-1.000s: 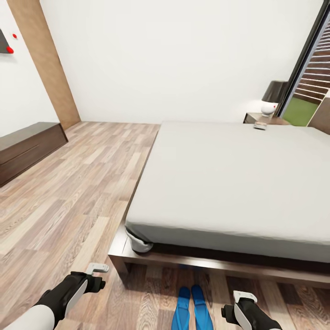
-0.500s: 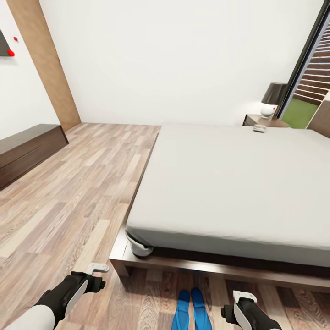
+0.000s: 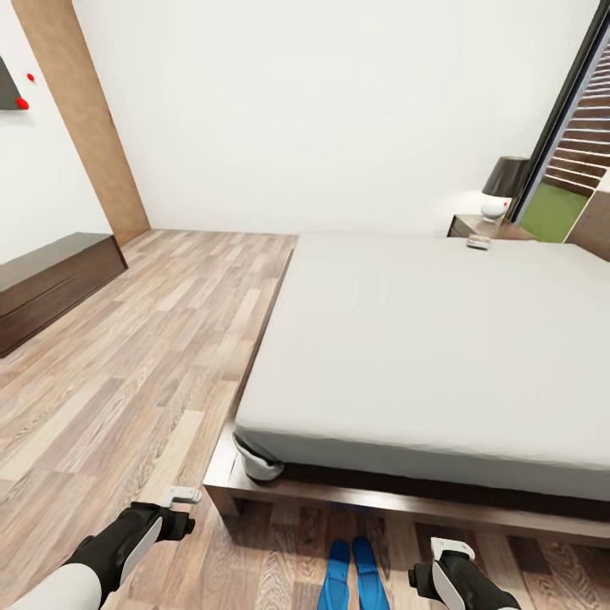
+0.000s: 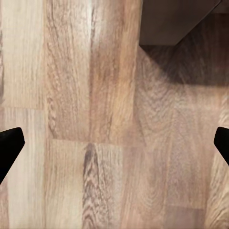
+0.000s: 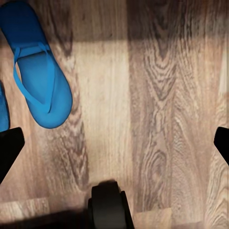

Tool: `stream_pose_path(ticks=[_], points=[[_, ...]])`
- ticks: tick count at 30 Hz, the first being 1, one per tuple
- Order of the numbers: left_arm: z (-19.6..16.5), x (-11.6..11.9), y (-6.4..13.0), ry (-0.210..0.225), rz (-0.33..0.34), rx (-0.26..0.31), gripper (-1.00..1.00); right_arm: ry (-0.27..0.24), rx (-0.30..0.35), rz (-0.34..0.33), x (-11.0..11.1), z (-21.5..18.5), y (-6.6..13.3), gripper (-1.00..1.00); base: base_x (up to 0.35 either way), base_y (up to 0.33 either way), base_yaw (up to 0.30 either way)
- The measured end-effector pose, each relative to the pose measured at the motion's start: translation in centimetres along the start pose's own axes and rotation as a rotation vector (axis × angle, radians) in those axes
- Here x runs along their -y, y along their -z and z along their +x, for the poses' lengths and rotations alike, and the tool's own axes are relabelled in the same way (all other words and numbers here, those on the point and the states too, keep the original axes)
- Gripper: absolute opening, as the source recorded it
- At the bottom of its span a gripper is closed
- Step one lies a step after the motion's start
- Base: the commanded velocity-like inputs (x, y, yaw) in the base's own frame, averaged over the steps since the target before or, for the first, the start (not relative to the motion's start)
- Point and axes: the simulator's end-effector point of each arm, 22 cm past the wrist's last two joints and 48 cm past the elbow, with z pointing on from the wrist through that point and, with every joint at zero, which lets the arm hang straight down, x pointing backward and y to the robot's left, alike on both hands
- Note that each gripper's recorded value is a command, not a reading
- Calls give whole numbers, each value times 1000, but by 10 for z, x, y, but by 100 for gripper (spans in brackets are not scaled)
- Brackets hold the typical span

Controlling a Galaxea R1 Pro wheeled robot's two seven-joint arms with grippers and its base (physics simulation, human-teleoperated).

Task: In the bedroom, move the book from the bed onto either nightstand, and place the two sandals side by side next to the bed.

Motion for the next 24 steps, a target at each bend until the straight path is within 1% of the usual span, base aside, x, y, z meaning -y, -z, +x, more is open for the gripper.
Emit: stream_pose_path(ticks=[11, 24], points=[[-10, -2, 21, 0, 1, 0, 100, 2, 0, 1, 2, -7, 22, 100, 0, 0, 0], [-26, -5, 44, -2, 1, 21, 100, 1, -2, 1, 5, -14, 47, 100, 0, 0, 0]])
